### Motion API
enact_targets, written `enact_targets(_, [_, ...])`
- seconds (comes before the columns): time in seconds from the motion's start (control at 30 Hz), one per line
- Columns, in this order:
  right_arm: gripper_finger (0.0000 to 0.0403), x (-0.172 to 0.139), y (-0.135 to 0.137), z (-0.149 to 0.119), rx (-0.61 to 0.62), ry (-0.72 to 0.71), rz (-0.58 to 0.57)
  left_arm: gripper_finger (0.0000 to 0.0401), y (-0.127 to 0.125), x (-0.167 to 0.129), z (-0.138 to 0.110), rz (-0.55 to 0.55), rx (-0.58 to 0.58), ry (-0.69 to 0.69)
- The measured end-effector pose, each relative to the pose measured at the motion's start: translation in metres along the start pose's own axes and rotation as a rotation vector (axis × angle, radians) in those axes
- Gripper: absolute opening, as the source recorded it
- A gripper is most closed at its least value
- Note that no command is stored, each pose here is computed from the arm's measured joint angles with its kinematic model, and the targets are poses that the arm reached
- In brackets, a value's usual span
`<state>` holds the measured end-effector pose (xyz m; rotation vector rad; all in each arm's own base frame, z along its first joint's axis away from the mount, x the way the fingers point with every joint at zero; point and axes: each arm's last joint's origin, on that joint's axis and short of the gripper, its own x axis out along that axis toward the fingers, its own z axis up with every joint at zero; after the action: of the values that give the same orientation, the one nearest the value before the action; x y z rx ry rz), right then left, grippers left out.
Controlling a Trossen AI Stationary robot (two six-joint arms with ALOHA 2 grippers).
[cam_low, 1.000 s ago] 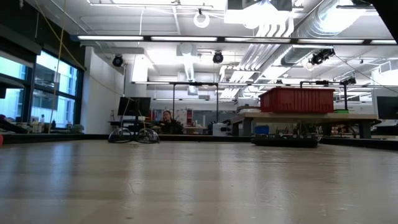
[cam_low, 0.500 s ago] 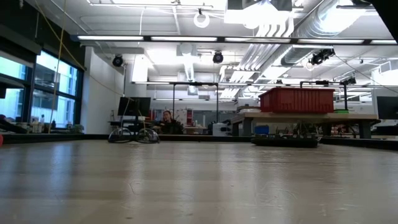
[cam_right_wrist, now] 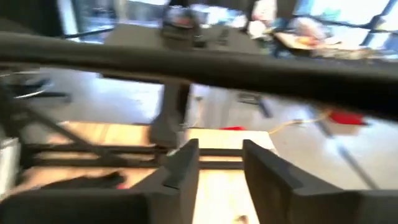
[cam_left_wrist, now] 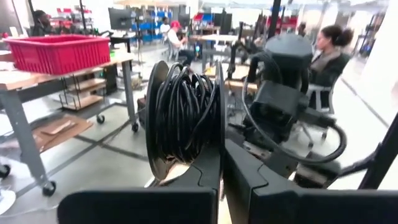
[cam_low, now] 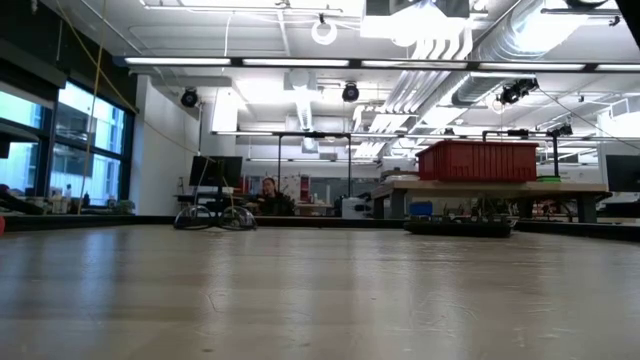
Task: Coil cords
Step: Coil the black wire on the black spool
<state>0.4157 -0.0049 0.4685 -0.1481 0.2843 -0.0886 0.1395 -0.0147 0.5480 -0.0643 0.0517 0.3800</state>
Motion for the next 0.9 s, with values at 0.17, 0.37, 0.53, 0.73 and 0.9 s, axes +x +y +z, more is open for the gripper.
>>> enact_targets(0.17, [0.0166, 0.008, -0.009, 0.002, -0.037, -0.043, -0.188, 0.0001, 0.000, 0.000, 0.004, -0.015, -0.003, -0.033])
enact_targets(0.37, [0.0183, 0.012, -0.030, 0.005, 0.001, -0.094, -0.334, 0.0001, 0.000, -0.002, 0.007, -0.020, -0.018, -0.057])
enact_targets(0.53, [0.0183, 0.011, -0.039, 0.009, 0.035, -0.158, -0.356, 0.0001, 0.000, -0.002, 0.007, -0.020, -0.018, -0.058])
enact_targets(0.73, [0.0183, 0.010, -0.042, 0.015, 0.048, -0.239, -0.277, 0.0001, 0.000, -0.002, 0.007, -0.031, -0.018, -0.057])
enact_targets(0.9, [0.0183, 0.009, -0.045, 0.018, 0.040, -0.267, -0.282, 0.0001, 0.000, -0.003, 0.007, -0.049, -0.018, -0.057])
